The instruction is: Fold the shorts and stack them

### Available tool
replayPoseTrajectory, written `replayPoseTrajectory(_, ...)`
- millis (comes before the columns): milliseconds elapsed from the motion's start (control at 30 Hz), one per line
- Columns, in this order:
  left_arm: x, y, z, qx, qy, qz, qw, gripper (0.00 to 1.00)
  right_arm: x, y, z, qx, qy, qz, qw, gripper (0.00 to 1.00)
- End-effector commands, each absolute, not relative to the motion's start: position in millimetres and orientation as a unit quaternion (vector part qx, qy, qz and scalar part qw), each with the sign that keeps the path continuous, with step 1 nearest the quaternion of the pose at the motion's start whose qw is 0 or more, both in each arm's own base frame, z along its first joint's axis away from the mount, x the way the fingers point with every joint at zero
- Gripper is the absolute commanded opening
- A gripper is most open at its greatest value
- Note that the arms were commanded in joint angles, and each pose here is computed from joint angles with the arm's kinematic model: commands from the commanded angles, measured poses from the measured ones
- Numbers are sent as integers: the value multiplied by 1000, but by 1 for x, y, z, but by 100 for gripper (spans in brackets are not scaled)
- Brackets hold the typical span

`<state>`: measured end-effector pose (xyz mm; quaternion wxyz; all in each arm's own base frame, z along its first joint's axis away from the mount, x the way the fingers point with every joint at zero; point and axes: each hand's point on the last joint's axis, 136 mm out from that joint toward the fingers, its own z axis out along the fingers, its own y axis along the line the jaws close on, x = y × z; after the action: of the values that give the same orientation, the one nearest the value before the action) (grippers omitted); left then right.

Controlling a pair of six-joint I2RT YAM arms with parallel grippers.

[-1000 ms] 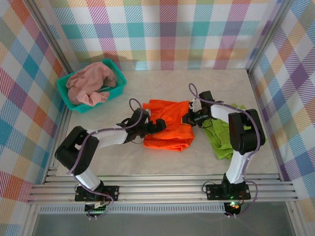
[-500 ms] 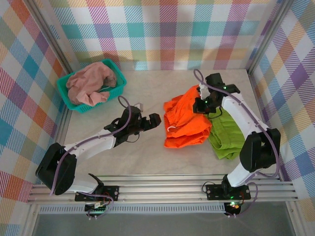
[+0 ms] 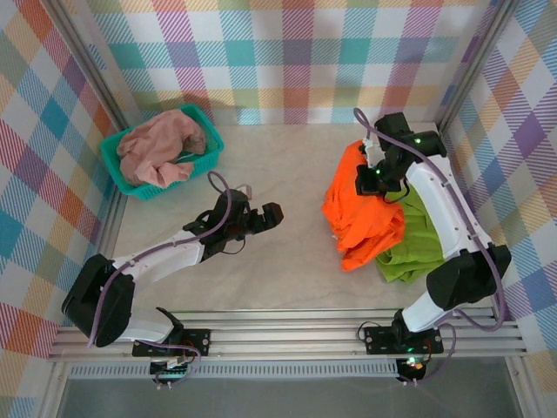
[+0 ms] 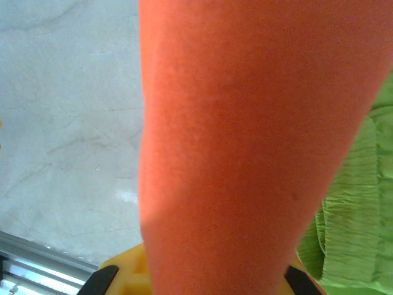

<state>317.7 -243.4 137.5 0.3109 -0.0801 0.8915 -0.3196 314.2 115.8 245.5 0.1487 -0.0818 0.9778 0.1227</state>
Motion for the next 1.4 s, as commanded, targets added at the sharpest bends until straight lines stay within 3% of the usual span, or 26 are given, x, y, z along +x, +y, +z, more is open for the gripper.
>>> replayPoseTrajectory(0, 317, -237, 139, -77, 891, -314, 318, 100, 301, 105, 263, -94, 980, 99, 145, 0)
replayPoseTrajectory(533, 319, -239, 130, -80, 896, -308, 311, 100, 298, 34, 289, -69, 985, -32, 156, 0)
replayPoseTrajectory(933, 321, -239, 126, -81, 898, -306, 306, 100, 339, -37, 230, -61, 975, -178, 115, 0)
replayPoseTrajectory(1200, 321, -240, 125, -79, 899, -303, 306, 100, 366, -75, 202, -82, 950, -272, 126, 0)
replayPoseTrajectory(1333, 322, -241, 124, -78, 900, -302, 305, 100, 371, -101, 191, -83, 931, -338, 111, 12)
replayPoseTrajectory(1367, 322, -240, 124, -79, 900, -301, 305, 100, 371, -108, 189, -82, 926, -355, 102, 22)
